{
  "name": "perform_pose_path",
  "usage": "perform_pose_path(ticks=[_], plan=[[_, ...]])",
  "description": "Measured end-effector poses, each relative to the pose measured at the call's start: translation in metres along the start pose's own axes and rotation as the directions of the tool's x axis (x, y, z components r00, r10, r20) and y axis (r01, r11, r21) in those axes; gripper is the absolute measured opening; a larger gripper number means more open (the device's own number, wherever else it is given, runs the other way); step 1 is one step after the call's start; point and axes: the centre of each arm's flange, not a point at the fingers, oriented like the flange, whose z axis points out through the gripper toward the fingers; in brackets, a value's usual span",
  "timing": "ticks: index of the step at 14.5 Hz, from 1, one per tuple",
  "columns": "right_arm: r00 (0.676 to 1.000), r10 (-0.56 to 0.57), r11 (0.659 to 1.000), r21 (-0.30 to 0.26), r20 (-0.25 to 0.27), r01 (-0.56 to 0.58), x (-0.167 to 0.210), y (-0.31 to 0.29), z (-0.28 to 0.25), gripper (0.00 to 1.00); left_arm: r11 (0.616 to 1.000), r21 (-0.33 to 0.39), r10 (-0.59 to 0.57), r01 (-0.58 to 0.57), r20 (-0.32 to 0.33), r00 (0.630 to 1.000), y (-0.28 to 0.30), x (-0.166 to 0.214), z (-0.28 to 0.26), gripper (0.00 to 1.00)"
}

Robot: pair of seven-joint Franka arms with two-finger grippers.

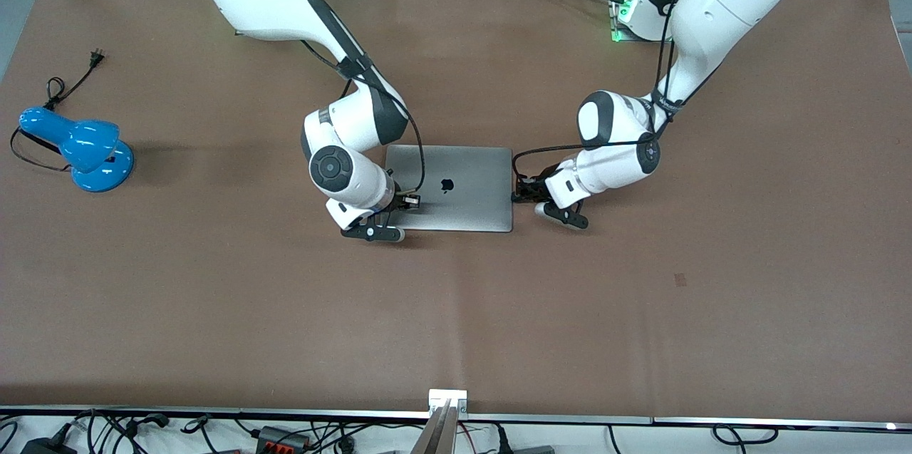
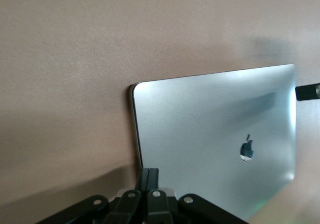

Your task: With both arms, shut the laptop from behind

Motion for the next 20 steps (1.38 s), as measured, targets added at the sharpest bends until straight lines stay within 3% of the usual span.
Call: perform_pose_path(ticks=[3,8,12,14,16,20], plan=[[1.000,0.022,1.000,-0.021,-0.006,-0.022,0.011,0.018,-0.065,0.01,1.000,-0.021,-0.001,0.002,0.041,0.999,-0.001,0.010,-0.040,0.01],[1.000,-0.009,0.993,-0.114,-0.016,0.007,0.011,0.069,-0.179,0.01,0.997,-0.072,0.009,0.002,0.153,0.988,-0.002,0.024,-0.126,0.01],[0.999,-0.036,0.992,-0.124,0.002,0.035,0.008,0.123,-0.250,0.01,0.992,0.035,0.105,-0.120,0.292,0.951,-0.017,0.035,-0.192,0.01],[0.999,-0.043,0.992,-0.122,-0.018,0.040,0.008,0.149,-0.280,0.15,0.975,0.118,0.131,-0.188,0.380,0.916,-0.019,0.041,-0.227,0.01],[0.998,-0.040,0.990,-0.139,-0.050,0.032,0.011,0.166,-0.301,0.36,0.945,0.228,0.108,-0.234,0.459,0.882,-0.012,0.044,-0.261,0.01],[0.990,-0.002,0.989,-0.143,-0.141,-0.018,0.022,0.193,-0.353,0.75,0.898,0.375,0.003,-0.230,0.517,0.856,0.008,0.045,-0.319,0.02]])
